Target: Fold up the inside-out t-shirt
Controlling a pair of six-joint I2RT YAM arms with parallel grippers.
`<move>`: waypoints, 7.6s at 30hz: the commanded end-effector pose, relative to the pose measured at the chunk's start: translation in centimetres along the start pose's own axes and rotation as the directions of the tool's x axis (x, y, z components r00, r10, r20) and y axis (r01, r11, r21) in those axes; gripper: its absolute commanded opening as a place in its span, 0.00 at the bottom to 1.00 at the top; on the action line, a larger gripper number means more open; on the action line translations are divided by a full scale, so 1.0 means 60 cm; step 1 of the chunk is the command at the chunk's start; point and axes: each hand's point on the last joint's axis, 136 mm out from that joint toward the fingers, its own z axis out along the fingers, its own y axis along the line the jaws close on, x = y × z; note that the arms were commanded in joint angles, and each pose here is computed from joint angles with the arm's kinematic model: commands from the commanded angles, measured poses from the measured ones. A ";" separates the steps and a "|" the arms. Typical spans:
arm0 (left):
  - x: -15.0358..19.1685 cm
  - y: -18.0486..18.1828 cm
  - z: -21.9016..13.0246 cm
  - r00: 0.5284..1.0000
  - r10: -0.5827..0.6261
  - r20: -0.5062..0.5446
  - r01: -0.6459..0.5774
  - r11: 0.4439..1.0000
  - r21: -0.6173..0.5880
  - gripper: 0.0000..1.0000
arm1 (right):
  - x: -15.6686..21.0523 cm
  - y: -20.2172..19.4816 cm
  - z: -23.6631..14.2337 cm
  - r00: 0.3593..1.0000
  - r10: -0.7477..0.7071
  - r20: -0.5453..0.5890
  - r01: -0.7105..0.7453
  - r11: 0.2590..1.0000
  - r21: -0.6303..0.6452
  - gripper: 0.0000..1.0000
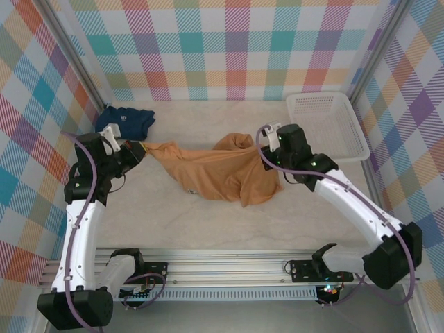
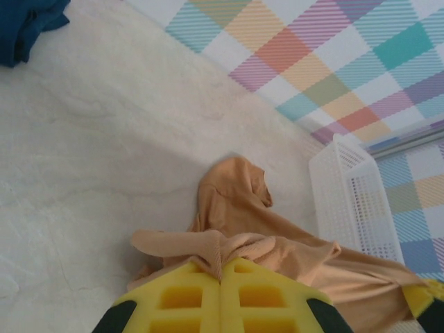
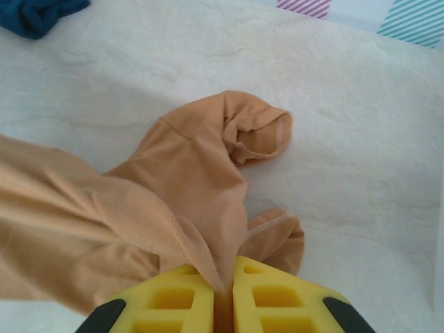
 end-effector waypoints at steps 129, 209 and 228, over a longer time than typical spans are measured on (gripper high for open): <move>-0.294 0.041 0.431 0.983 0.183 -0.022 -0.177 0.904 -0.390 0.53 | -0.236 -0.230 0.278 1.000 -0.017 -0.019 0.022 0.949 0.313 0.37; 0.322 0.189 0.147 0.907 -0.028 -0.420 -0.148 0.912 -0.381 0.62 | 0.382 -0.124 0.040 0.594 0.666 -0.451 -0.574 0.744 0.342 0.44; 0.340 0.231 0.222 0.892 -0.021 -0.451 -0.190 0.888 -0.418 0.62 | 0.415 -0.150 0.058 0.474 0.761 -0.442 -0.652 0.641 0.404 0.27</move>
